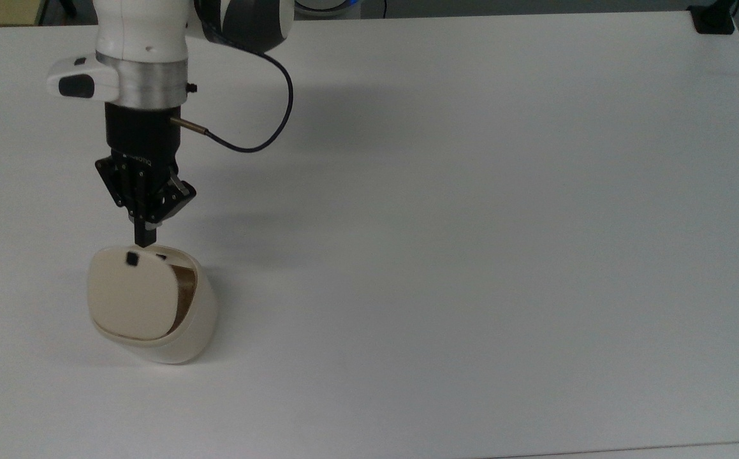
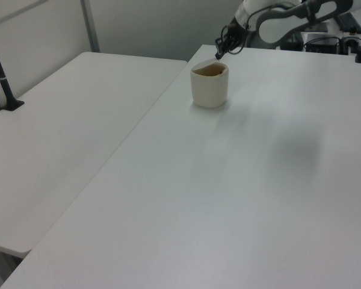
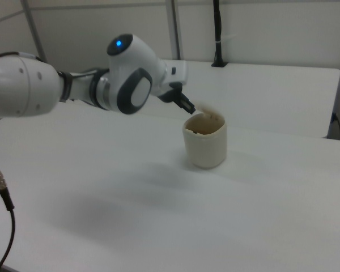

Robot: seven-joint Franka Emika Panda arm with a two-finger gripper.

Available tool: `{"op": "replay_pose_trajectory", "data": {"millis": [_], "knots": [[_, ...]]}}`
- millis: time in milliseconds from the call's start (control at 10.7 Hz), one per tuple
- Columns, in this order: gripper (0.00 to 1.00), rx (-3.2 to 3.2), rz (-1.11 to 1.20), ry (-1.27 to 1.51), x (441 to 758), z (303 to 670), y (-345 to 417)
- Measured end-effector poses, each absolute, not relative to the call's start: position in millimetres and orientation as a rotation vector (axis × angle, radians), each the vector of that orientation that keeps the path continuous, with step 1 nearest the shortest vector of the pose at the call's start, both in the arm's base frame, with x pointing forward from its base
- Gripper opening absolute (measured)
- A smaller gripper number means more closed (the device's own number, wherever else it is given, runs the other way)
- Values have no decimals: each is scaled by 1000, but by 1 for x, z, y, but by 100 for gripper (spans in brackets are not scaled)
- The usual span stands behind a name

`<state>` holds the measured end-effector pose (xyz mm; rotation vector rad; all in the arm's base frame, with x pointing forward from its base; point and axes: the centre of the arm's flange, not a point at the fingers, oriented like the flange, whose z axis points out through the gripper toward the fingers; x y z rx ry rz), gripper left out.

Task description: Open the trash bin

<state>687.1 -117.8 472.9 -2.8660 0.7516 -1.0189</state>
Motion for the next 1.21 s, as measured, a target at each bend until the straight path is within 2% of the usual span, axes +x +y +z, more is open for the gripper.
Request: {"op": "replay_pose_trajectory", "data": {"millis": [466,932,1211], "knots": [[4,-2841,-820,868,643,572,-82],[16,-2964,-452,747,578,625,-6],[59,-3021,-309,691,558,626,18]]}}
